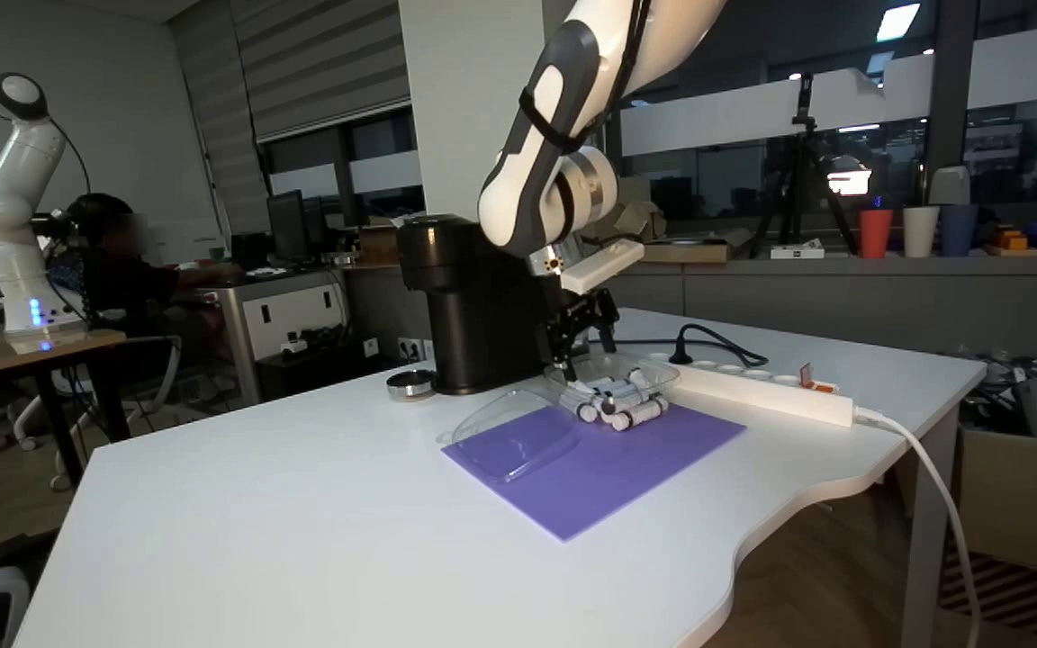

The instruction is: Pick up the bottle from the bowl and put it on the table

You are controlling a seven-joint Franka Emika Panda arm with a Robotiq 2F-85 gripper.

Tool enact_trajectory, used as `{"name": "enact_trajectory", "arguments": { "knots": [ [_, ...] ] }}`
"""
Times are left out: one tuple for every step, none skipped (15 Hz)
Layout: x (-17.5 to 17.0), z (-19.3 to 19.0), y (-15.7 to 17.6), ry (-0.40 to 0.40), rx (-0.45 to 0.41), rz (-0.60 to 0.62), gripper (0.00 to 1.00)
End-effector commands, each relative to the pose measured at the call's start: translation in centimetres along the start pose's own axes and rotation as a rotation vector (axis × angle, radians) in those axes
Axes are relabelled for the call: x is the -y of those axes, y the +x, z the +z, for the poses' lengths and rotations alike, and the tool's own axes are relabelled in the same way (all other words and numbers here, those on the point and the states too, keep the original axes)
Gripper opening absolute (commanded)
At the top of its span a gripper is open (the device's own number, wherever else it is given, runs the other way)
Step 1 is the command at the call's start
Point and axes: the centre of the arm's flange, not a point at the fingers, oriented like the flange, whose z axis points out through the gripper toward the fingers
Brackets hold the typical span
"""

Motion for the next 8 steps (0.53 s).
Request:
{"name": "enact_trajectory", "arguments": {
  "knots": [
    [-0.02,0.38,-0.93,0.029,-0.067,-0.023,1.00],
    [0.05,0.66,-0.89,0.035,-0.077,-0.025,1.00],
    [0.11,0.94,-0.91,0.039,-0.088,-0.027,0.93],
    [0.19,1.14,-0.92,0.042,-0.099,-0.033,0.74],
    [0.26,1.27,-0.97,0.042,-0.108,-0.034,0.67],
    [0.30,1.31,-0.99,0.042,-0.115,-0.036,0.60],
    [0.37,1.28,-0.97,0.044,-0.120,-0.035,0.53],
    [0.45,1.16,-0.91,0.046,-0.122,-0.032,0.45]
  ]
}}
